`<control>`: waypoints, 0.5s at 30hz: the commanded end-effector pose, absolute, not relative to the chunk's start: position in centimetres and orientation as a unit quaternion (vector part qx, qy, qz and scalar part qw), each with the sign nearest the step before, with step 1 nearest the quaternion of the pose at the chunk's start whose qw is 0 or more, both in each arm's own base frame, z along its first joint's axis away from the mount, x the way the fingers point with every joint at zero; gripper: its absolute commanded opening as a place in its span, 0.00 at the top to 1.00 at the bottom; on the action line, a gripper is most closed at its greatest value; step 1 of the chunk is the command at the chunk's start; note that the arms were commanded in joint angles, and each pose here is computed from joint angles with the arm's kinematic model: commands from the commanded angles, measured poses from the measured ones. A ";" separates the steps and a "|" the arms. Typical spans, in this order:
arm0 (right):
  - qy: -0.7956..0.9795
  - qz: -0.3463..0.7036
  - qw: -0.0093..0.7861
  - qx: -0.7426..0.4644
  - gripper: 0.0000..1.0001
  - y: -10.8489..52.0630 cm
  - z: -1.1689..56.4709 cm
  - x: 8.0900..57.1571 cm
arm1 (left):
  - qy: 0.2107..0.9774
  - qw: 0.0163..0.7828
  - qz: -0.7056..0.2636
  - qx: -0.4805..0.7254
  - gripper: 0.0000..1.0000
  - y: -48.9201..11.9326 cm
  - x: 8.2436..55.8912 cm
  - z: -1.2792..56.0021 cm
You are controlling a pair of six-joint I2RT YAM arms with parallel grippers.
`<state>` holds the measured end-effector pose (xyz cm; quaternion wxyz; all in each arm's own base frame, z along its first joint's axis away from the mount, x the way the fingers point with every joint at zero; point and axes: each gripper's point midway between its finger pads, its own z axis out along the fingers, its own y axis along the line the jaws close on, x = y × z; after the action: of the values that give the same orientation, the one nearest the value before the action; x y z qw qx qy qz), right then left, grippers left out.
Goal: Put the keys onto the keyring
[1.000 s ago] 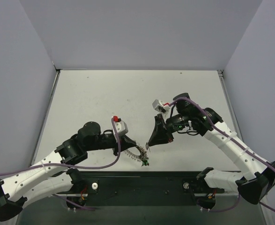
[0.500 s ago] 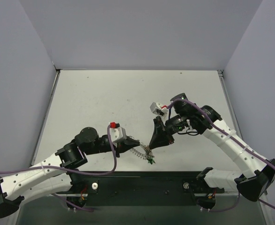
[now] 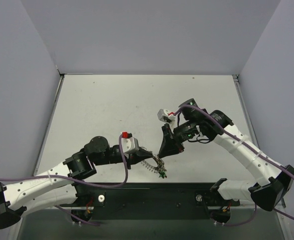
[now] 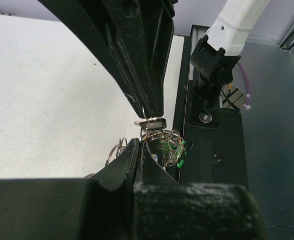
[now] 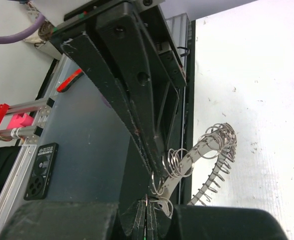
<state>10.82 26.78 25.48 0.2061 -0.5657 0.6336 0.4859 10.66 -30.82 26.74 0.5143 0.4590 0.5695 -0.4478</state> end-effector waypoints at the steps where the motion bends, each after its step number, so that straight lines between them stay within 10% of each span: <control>1: 0.628 0.478 0.213 -0.575 1.00 27.1 26.1 11.1 | 0.517 0.564 -0.466 0.445 1.00 -31.3 10.6 31.6; 15: 0.636 0.468 0.201 -0.579 1.00 27.4 25.8 10.7 | 0.535 0.572 -0.450 0.430 1.00 -31.4 11.5 31.4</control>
<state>11.15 27.06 24.82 0.2008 -0.5705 0.6467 0.4647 10.98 -31.03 26.33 0.5162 0.4540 0.5795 -0.4378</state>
